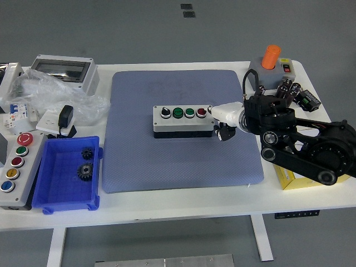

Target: Pick up the button,place it on the desk,press the button,press the button

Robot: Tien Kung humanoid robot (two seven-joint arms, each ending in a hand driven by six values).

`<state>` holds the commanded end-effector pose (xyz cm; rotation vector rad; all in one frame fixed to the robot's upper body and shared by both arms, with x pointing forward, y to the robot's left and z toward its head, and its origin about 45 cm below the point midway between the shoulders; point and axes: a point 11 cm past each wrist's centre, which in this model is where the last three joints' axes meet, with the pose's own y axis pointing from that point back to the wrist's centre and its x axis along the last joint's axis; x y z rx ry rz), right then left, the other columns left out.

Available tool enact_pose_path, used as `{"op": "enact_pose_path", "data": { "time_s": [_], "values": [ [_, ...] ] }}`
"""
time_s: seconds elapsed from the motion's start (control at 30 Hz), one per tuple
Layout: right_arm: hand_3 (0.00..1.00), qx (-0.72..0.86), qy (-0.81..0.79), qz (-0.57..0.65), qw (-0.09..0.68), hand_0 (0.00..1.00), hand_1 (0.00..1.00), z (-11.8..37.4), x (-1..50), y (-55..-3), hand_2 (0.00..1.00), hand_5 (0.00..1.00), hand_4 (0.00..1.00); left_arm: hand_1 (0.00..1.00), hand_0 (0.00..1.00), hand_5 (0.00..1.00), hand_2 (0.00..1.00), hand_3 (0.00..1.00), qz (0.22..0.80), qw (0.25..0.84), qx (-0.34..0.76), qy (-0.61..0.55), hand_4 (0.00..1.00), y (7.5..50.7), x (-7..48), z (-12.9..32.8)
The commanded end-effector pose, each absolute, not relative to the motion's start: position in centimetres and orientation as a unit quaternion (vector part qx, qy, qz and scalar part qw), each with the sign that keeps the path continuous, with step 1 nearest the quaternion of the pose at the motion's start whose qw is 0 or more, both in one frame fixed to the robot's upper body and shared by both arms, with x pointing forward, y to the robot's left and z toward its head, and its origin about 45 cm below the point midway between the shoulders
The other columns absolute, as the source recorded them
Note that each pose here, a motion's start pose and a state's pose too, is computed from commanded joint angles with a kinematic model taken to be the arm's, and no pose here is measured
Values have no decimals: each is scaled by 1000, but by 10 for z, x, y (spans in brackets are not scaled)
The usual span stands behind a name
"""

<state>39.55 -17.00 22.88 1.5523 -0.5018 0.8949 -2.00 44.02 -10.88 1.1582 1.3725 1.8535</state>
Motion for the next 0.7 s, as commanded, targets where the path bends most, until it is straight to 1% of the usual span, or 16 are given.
{"op": "enact_pose_path", "data": {
  "time_s": [0.43, 0.7],
  "values": [
    [998, 663, -218, 398, 595, 453, 429, 230, 395, -167, 328, 2, 145, 617, 625, 352, 567, 605, 690, 276, 432, 512, 626, 440, -21, -109],
    [998, 668, -203, 391, 600, 440, 424, 218, 390, -164, 326, 2, 154, 617, 626, 354, 567, 605, 691, 277, 431, 510, 625, 441, -19, -109]
  ]
}}
